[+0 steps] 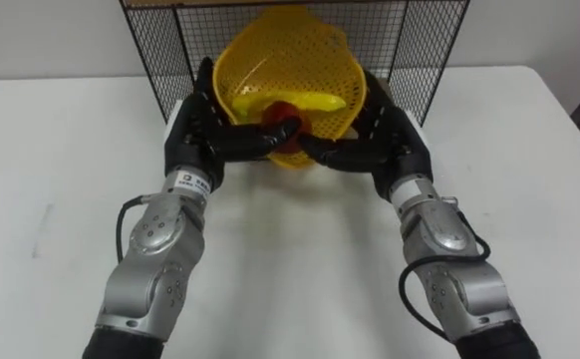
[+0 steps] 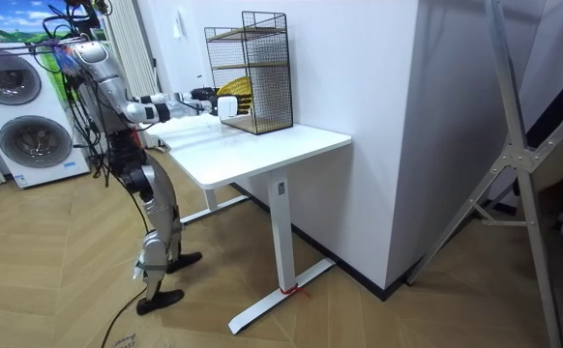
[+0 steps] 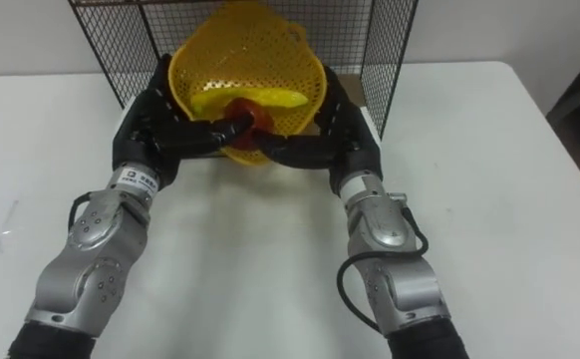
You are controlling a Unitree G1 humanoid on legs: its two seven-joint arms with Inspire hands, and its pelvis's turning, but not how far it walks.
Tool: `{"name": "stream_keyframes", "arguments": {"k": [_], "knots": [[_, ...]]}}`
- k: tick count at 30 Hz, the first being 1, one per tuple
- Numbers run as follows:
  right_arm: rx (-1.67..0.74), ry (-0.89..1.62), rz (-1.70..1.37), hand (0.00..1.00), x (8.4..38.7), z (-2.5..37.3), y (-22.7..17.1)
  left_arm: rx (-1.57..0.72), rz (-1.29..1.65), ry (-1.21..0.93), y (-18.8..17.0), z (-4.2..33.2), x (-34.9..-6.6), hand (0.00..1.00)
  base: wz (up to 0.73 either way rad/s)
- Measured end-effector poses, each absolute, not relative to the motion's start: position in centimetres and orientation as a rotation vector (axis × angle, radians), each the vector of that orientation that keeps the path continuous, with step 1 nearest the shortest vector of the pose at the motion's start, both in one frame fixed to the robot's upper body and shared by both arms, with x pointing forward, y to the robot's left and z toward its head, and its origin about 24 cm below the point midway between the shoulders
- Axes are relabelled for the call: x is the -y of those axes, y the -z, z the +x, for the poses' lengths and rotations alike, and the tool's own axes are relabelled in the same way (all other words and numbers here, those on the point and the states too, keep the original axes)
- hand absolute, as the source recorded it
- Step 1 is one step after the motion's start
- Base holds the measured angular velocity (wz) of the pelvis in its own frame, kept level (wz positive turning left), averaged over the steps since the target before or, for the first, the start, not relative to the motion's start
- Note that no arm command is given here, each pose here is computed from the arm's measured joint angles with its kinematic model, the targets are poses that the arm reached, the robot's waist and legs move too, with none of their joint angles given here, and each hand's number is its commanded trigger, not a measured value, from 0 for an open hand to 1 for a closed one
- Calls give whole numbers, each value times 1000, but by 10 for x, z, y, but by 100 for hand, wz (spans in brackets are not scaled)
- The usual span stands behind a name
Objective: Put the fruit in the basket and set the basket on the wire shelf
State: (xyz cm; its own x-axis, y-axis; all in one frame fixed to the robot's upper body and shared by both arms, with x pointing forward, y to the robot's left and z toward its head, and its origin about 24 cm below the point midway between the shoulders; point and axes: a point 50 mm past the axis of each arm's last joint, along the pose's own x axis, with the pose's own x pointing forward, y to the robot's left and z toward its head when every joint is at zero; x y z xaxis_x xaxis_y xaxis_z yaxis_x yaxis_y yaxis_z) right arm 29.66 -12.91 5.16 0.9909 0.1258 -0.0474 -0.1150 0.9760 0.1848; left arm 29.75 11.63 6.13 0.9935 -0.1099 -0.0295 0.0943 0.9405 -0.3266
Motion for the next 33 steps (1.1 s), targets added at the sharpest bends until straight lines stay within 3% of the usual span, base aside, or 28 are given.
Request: {"name": "stream_keyframes", "arguments": {"k": [33], "knots": [[-141,-87,228,0,127,297,-41,-168,-334,71,-42,298,-114,0,-2]]}}
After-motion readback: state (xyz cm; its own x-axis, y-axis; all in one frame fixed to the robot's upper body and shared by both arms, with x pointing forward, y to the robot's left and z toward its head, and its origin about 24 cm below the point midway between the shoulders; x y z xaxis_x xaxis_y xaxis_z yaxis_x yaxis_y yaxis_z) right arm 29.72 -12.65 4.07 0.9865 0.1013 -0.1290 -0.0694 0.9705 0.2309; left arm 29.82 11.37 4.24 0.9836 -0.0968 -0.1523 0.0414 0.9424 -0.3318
